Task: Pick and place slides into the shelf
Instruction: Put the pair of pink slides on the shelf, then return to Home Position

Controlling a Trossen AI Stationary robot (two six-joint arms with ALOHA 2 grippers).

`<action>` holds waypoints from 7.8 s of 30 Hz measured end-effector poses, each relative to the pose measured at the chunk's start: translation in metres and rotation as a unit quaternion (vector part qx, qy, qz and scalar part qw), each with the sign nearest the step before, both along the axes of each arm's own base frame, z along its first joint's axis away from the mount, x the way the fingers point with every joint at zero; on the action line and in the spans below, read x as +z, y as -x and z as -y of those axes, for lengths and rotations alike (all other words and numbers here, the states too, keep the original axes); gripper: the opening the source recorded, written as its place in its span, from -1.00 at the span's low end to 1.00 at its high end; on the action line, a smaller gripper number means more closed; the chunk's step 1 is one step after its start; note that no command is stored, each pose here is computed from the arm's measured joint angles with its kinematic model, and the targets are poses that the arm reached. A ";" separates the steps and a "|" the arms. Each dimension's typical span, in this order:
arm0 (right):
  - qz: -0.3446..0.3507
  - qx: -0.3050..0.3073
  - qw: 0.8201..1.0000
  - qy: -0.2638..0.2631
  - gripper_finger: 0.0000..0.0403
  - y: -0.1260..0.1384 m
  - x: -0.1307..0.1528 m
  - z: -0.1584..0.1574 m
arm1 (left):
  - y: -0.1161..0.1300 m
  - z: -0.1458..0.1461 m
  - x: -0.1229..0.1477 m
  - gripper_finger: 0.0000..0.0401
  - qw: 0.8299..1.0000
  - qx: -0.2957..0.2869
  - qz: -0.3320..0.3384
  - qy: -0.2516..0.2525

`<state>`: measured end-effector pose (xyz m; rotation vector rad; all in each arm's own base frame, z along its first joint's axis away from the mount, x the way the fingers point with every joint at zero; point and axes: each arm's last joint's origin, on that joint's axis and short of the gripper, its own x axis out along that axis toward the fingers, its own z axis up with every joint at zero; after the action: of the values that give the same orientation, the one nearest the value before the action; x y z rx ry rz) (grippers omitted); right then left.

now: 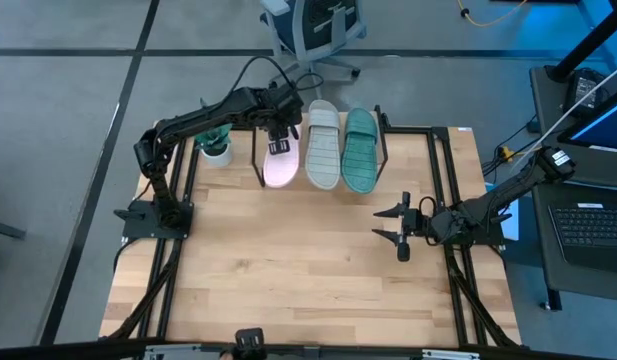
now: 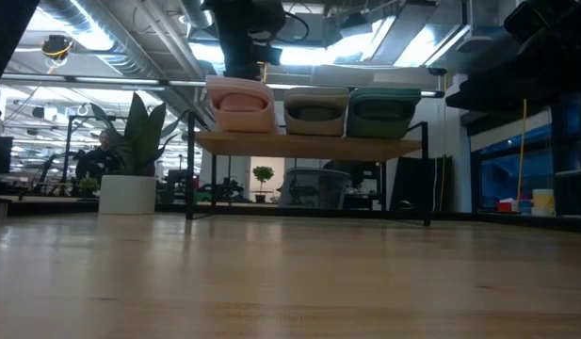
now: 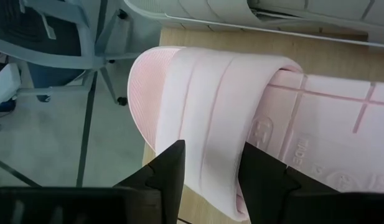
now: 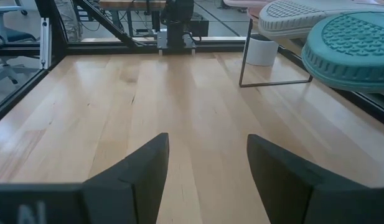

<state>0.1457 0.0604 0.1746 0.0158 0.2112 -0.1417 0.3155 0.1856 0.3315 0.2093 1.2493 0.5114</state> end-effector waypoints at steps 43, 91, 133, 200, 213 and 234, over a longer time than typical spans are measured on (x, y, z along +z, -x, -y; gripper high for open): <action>0.010 0.001 1.000 -0.006 0.08 0.000 0.002 0.000 | 0.051 0.127 0.105 -0.69 0.981 -0.074 0.168 0.058; 0.127 0.056 0.990 0.015 0.08 0.002 0.044 -0.002 | 0.186 0.160 -0.080 -0.87 0.734 -0.265 0.623 0.053; 0.137 -0.004 0.988 0.066 0.08 0.053 0.001 0.031 | 0.211 0.152 -0.158 -0.87 0.789 -0.117 0.604 -0.004; 0.116 0.119 0.985 0.045 0.08 0.047 -0.007 0.058 | 0.209 0.157 -0.163 -0.87 0.798 -0.126 0.589 0.029; 0.115 0.119 0.985 0.046 0.08 0.047 -0.007 0.058 | 0.209 0.157 -0.163 -0.87 0.798 -0.126 0.589 0.029; 0.115 0.118 0.985 0.045 0.08 0.047 -0.007 0.058 | 0.209 0.157 -0.164 -0.87 0.798 -0.126 0.588 0.029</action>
<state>0.0983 0.0020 0.1674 -0.0833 -0.0247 0.0868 0.1064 0.0284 0.1680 -0.0231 -0.0021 0.2628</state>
